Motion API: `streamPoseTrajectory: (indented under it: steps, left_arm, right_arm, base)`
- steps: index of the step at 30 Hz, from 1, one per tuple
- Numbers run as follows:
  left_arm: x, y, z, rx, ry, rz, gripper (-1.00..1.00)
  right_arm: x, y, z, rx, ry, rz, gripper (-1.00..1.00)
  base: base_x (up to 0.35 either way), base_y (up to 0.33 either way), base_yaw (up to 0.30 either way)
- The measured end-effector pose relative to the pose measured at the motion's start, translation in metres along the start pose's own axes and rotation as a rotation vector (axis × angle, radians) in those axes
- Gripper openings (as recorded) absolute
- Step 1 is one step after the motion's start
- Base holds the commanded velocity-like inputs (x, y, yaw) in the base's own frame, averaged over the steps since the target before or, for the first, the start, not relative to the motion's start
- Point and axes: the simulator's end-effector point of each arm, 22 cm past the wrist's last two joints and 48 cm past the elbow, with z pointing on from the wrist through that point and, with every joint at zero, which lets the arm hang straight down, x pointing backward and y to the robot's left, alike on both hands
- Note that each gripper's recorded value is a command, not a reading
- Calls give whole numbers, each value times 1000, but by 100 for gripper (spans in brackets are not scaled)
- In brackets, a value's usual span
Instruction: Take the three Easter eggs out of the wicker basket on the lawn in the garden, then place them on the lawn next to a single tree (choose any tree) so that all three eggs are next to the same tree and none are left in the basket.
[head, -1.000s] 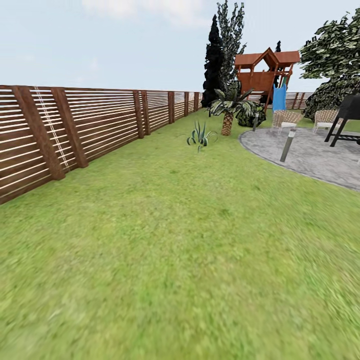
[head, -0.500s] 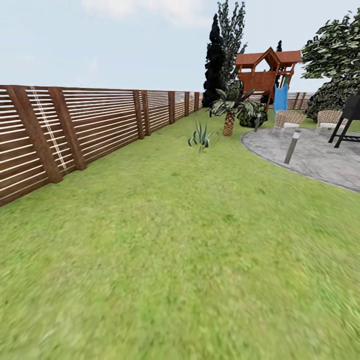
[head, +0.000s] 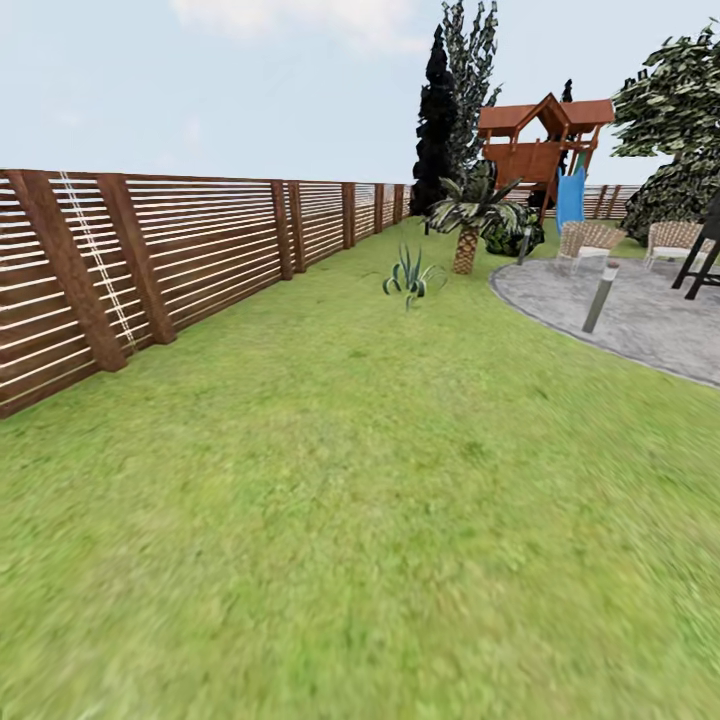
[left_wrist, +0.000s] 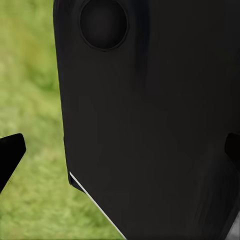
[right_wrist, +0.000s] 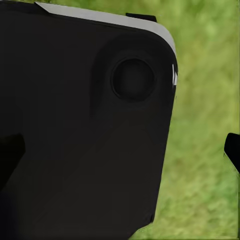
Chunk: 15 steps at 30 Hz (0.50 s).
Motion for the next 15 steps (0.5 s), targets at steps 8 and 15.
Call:
streamPoseTrajectory:
  steps: [8,15]
  left_arm:
    - [0,1,0,-3,0,-1,100]
    - [0,0,0,-6,-1,-30,100]
  right_arm:
    - [0,-1,0,1,-1,0,100]
    - [-9,-2,0,3,-38,2,100]
  base:
    - [313,101,122]
    - [316,100,2]
